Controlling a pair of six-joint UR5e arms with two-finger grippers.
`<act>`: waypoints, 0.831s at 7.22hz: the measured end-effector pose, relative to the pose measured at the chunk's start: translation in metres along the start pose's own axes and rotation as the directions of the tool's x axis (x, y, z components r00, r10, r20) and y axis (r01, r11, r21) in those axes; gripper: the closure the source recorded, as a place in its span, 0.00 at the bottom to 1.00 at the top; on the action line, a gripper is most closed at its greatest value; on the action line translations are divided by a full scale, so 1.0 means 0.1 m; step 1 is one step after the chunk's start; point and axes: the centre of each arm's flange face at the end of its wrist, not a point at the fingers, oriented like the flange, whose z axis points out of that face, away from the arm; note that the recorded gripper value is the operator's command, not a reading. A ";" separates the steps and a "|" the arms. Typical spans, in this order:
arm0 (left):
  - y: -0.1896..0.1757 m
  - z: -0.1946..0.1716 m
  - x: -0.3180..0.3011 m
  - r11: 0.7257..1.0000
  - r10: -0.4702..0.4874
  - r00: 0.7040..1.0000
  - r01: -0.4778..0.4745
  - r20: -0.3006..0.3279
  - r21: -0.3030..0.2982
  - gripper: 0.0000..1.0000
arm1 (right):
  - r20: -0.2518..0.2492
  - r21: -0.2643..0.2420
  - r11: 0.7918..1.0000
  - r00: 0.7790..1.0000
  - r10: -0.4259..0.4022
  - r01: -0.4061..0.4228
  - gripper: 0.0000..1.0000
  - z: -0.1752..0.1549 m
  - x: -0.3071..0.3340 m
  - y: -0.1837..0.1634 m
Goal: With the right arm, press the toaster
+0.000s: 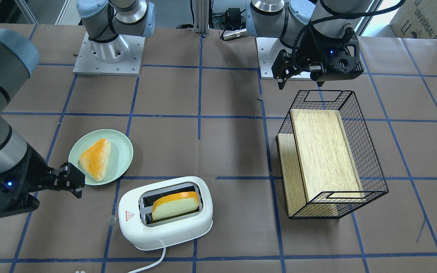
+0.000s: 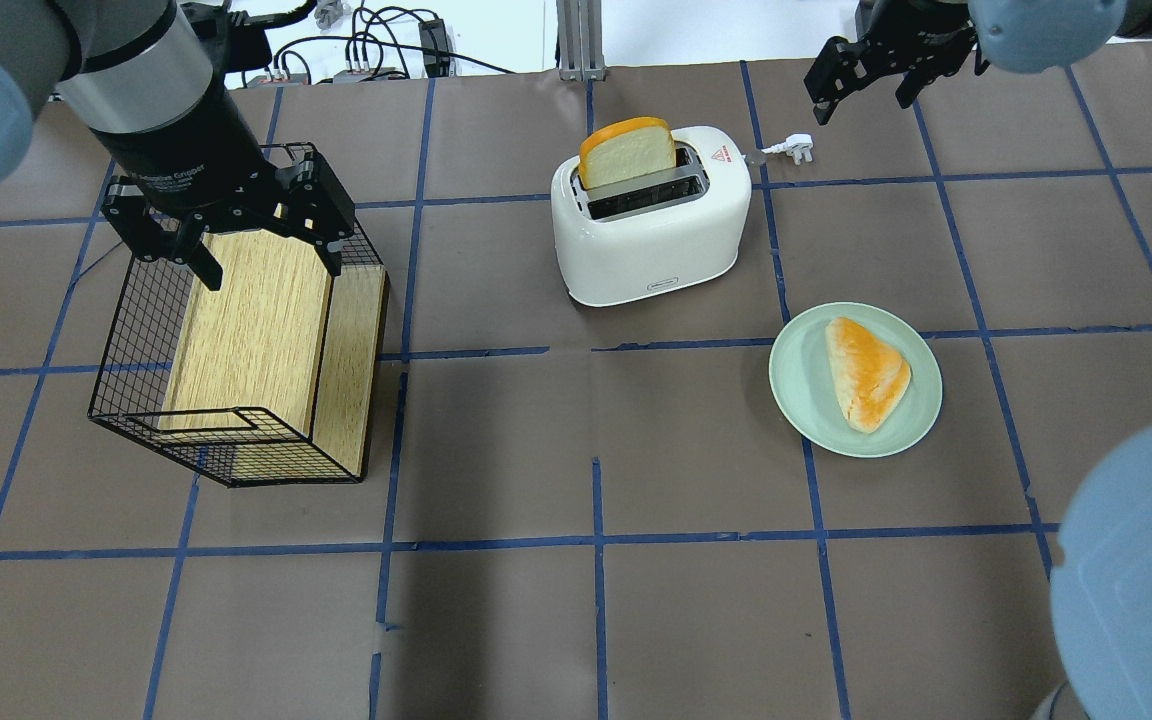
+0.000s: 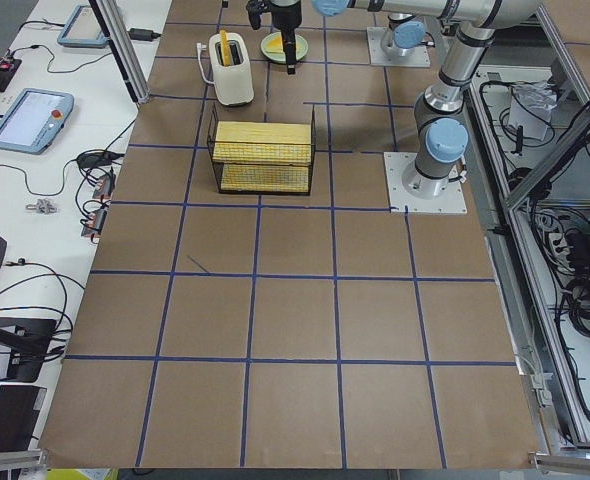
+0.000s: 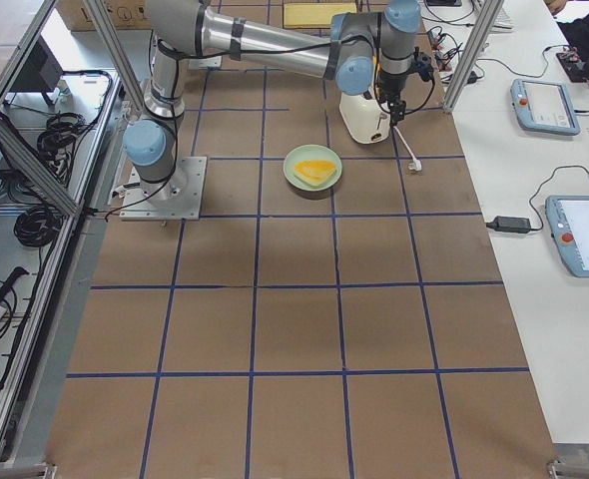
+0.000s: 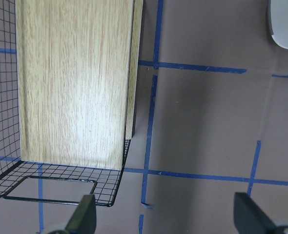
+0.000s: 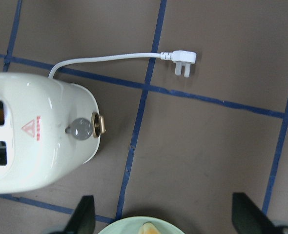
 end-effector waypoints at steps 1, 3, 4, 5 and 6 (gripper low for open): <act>0.00 0.00 0.00 1.000 0.000 1.000 0.000 0.000 0.000 0.00 | -0.005 -0.028 1.000 1.000 0.001 -0.001 0.00 -0.29 -0.11 0.29; 0.00 0.00 0.00 1.000 0.000 1.000 0.000 0.000 0.000 0.00 | 0.002 -0.073 0.997 1.000 0.009 -0.009 0.00 -0.66 -0.32 0.92; 0.00 0.00 0.00 1.000 0.000 1.000 0.000 0.000 0.001 0.00 | 0.000 -0.083 0.996 1.000 0.024 -0.024 0.00 -0.75 -0.43 1.30; 0.00 0.00 0.00 1.000 0.000 1.000 0.000 0.000 0.001 0.00 | -0.004 -0.088 0.995 0.999 0.046 -0.046 0.00 -0.79 -0.53 1.65; 0.00 0.00 0.00 1.000 0.000 1.000 0.000 0.000 0.001 0.00 | -0.010 -0.094 0.994 0.998 0.061 -0.062 0.00 -0.80 -0.59 1.87</act>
